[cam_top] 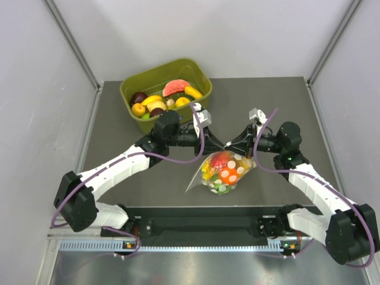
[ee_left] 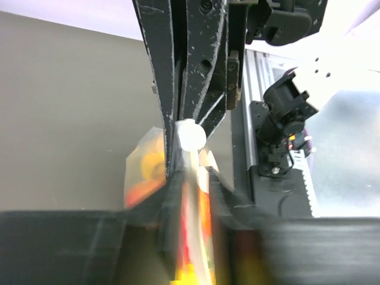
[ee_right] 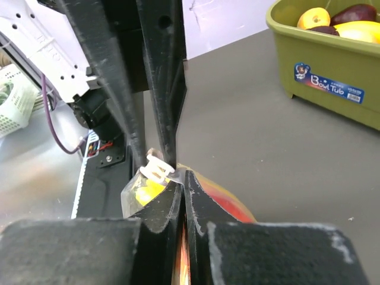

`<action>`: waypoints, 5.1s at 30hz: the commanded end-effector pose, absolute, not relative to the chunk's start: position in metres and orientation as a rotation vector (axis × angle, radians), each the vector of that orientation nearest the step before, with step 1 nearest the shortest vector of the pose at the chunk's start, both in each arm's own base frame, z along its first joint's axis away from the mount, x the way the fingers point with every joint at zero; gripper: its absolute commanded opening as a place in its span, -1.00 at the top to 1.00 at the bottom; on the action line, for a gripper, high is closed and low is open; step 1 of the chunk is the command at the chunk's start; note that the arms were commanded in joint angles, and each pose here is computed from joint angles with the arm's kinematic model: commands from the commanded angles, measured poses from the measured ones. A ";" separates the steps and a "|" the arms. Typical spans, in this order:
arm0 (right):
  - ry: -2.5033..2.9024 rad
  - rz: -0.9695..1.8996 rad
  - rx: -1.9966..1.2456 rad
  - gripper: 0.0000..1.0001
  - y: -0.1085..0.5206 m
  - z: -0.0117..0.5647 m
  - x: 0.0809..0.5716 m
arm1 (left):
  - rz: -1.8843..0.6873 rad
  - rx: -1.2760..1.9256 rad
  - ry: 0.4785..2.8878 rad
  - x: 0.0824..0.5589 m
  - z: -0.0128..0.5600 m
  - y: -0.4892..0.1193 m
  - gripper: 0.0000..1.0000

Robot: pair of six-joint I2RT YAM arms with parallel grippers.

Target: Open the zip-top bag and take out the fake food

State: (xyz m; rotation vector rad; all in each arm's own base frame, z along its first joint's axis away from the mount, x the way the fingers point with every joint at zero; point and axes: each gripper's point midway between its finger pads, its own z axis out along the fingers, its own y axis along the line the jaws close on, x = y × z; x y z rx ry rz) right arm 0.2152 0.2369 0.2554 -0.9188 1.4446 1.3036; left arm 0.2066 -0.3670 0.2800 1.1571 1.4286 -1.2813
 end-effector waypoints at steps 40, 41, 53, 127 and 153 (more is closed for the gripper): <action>1.327 1.266 -0.994 1.00 0.237 0.278 0.208 | -0.970 1.124 1.359 0.236 0.316 -0.389 -0.19; 1.329 1.267 -0.994 1.00 0.237 0.278 0.208 | -0.969 1.121 1.355 0.236 0.317 -0.388 -0.09; 1.327 1.209 -0.951 1.00 0.233 0.283 0.212 | -0.985 1.167 1.376 0.226 0.309 -0.383 1.00; 1.406 0.682 -0.412 1.00 0.163 0.334 0.355 | -0.914 1.036 1.642 0.196 0.243 -0.304 1.00; 1.594 0.697 -0.238 -0.17 0.141 0.305 0.372 | -0.916 0.869 1.715 0.235 0.222 -0.347 1.00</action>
